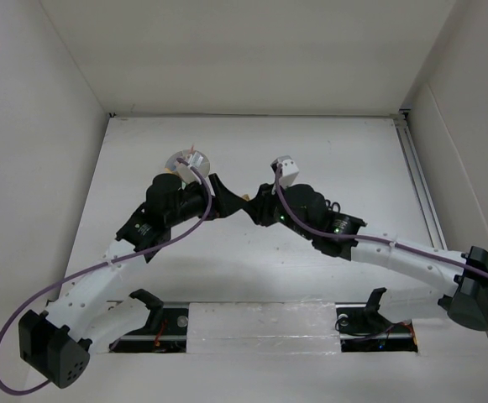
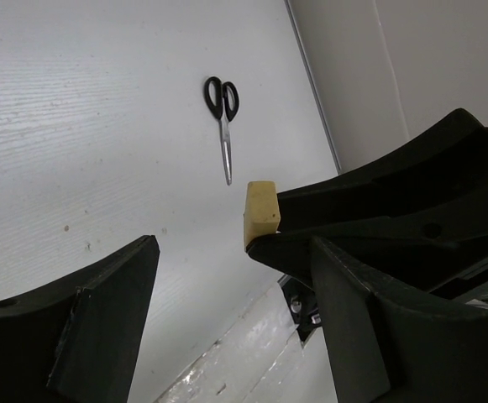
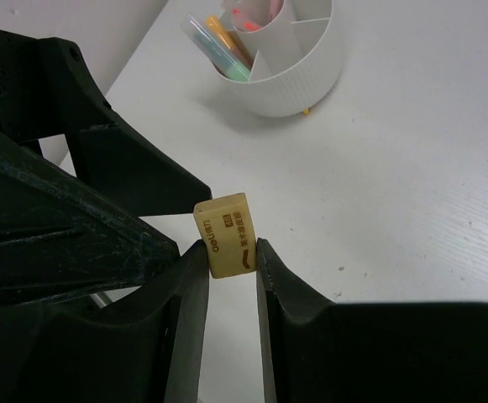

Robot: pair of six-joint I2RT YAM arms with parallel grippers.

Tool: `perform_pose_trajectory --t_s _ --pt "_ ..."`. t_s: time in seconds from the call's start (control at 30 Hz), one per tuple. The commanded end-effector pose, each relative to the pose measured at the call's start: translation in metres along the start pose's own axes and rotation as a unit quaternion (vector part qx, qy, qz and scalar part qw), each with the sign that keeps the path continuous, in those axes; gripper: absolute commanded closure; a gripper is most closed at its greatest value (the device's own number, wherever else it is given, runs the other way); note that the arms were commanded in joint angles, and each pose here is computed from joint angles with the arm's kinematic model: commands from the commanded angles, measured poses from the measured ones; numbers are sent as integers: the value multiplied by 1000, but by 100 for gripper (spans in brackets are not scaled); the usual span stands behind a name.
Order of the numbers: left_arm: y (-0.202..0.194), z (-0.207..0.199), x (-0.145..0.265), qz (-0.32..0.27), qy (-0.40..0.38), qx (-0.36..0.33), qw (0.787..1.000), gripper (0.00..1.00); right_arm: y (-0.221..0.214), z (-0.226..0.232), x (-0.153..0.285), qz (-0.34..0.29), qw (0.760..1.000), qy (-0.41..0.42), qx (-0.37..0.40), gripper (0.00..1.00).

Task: Sort the stationery into containers
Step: Place the stationery in the storage box.

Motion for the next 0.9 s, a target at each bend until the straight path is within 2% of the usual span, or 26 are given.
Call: perform_pose_trajectory --t_s 0.0,0.17,0.33,0.47,0.7,0.87 --pt "17 3 -5 -40 14 0 999 33 15 47 16 -26 996 90 7 100" --pt "31 -9 5 -72 6 3 997 31 8 47 12 -22 997 80 10 100" --pt "48 -9 17 -122 32 25 992 29 4 45 11 -18 997 77 11 100" --pt "48 -12 13 -114 23 24 993 29 3 48 12 -16 996 81 12 100" --pt "37 -11 9 -89 12 29 995 29 5 37 2 -28 999 39 8 100" --pt "36 -13 14 -90 11 29 995 33 5 31 -3 -31 999 16 10 100"
Point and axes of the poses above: each gripper's point midway between its finger pads, its own x axis back along the fingers, its own z axis along the line the jaws close on, y = z × x, the point moved 2 cm from there along x, back along the fingers
